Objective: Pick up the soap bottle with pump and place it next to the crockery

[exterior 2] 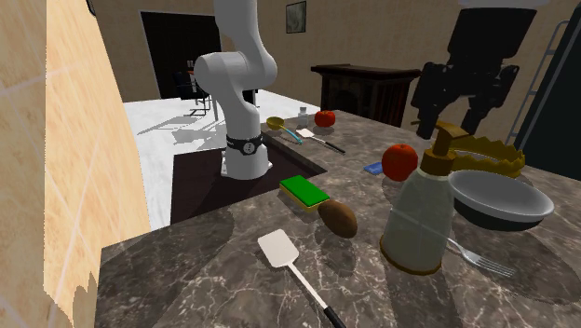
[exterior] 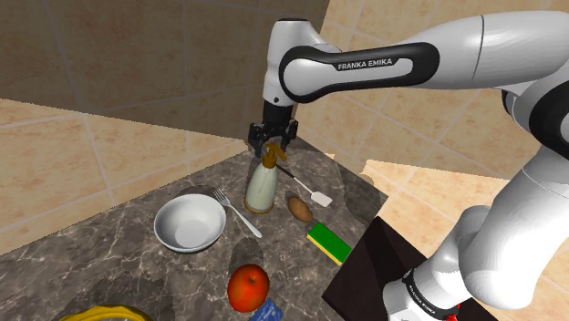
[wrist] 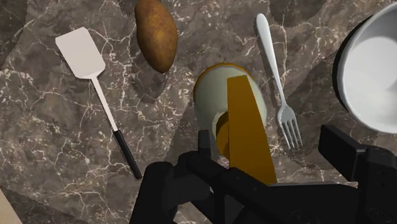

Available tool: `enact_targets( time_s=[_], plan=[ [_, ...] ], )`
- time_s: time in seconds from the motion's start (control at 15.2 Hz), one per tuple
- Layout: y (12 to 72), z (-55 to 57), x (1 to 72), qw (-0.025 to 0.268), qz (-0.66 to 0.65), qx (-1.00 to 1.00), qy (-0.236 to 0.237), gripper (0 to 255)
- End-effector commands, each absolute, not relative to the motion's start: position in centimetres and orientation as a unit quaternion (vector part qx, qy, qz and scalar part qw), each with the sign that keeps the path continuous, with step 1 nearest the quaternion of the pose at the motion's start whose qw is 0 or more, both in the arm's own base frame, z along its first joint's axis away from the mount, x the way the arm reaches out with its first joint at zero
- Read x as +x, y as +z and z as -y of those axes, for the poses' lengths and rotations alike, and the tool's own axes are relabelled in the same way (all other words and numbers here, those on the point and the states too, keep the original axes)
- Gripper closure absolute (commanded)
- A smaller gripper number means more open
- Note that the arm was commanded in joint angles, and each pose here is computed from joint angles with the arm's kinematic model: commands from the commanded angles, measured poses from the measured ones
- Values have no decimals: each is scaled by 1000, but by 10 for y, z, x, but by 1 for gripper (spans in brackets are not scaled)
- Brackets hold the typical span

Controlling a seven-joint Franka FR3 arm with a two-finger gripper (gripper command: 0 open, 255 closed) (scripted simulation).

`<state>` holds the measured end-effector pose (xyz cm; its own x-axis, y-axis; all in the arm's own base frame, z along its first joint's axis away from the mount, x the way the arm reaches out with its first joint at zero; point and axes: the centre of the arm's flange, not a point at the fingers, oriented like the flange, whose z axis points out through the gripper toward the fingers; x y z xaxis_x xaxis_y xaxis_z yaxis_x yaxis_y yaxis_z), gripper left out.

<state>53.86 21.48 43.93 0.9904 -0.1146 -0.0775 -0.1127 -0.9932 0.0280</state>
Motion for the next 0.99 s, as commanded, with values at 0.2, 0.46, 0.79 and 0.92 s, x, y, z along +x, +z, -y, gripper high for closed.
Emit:
enact_targets(
  time_s=[0.2,0.46,0.79,0.92],
  plan=[
    [452,-215,540,12,57,998,-39,0],
    [489,-216,543,12,57,998,-39,0],
    [489,-216,543,12,57,998,-39,0],
    [489,-216,543,12,57,998,-39,0]
  ],
)
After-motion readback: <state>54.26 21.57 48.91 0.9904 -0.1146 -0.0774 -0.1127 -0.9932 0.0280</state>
